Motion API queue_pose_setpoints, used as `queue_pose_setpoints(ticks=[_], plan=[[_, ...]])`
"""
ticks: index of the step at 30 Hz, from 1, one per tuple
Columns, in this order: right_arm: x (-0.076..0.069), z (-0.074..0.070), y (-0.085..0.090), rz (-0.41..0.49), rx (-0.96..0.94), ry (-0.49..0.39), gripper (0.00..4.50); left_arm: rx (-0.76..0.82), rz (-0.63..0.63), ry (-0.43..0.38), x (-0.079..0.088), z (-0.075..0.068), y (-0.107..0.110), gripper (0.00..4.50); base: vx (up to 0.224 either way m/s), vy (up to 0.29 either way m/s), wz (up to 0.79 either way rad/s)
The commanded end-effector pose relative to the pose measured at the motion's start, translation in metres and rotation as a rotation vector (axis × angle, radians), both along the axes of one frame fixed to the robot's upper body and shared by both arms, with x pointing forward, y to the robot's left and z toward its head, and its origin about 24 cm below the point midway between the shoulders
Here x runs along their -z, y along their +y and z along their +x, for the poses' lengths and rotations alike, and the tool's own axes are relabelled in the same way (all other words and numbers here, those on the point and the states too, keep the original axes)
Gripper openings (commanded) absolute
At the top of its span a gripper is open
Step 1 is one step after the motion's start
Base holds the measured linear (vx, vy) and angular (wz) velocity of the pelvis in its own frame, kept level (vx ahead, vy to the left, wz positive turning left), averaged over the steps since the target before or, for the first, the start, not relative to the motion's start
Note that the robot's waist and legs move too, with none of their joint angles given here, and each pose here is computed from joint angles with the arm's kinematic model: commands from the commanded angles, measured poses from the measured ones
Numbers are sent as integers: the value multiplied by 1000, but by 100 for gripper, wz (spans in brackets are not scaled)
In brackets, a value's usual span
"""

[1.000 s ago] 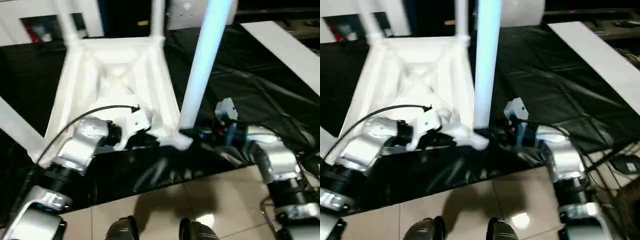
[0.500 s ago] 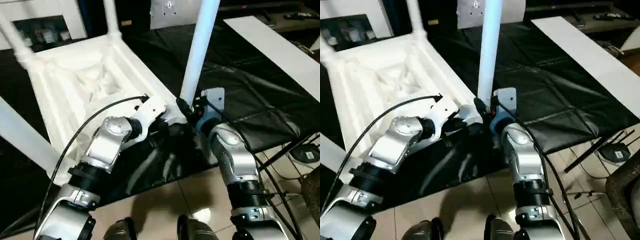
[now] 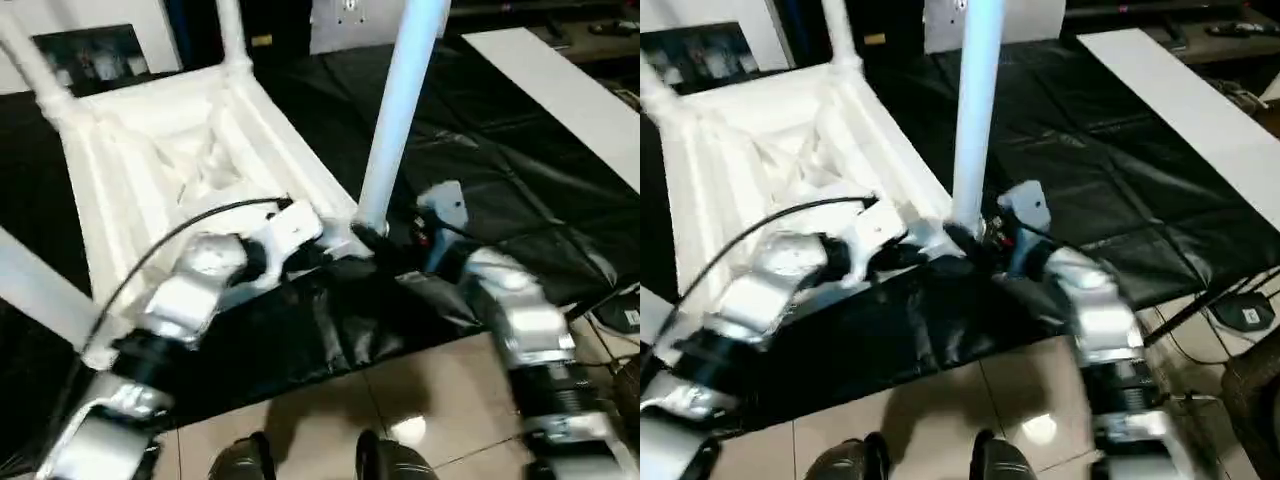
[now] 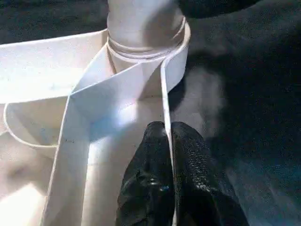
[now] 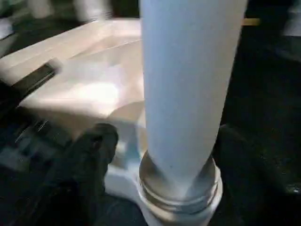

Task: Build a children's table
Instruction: Rotate leg to tighten

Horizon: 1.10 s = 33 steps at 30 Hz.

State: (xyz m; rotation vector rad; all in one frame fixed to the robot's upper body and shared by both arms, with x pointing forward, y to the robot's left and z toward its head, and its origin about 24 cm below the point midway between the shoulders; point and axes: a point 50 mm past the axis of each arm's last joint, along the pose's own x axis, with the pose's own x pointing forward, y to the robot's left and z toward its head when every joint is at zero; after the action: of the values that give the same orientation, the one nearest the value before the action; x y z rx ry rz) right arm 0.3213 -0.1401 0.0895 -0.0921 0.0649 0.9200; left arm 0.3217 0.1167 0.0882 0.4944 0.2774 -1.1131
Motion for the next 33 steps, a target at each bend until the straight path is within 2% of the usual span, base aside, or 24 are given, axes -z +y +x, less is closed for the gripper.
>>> queue_pose_setpoints(ticks=[1,7,11,14,16,19,21,24,28,29,33], plan=[[-5,-2,0,-3,-111,-12,382,188,-44,-26,-8,-12,-10,0,0,0,0],[-11,-16,-7,-60,-406,-29,382,314,-6,28,-3,-18,4,0,0,0,0],[-9,-21,-10,-78,-521,20,382,378,1,44,-4,-20,7,0,0,0,0],[-7,-22,-12,-102,-595,63,346,433,5,62,-7,-20,8,0,0,0,0],[-6,-22,-13,-112,-625,79,344,460,13,72,-8,-21,9,0,0,0,0],[-6,-21,-14,-122,-645,87,304,480,30,76,-8,-21,10,0,0,0,0],[-6,-21,-14,-129,-656,90,301,486,34,77,-8,-20,11,0,0,0,0],[-6,-21,-14,-138,-680,95,266,488,45,76,-8,-19,12,0,0,0,0],[-6,-22,-13,-133,-703,103,241,488,48,72,-8,-18,13,0,0,0,0],[-6,-22,-12,-133,-710,105,221,488,47,74,-8,-18,13,0,0,0,0],[-5,-23,-12,-130,-719,109,202,486,46,75,-8,-18,13,0,0,0,0]])
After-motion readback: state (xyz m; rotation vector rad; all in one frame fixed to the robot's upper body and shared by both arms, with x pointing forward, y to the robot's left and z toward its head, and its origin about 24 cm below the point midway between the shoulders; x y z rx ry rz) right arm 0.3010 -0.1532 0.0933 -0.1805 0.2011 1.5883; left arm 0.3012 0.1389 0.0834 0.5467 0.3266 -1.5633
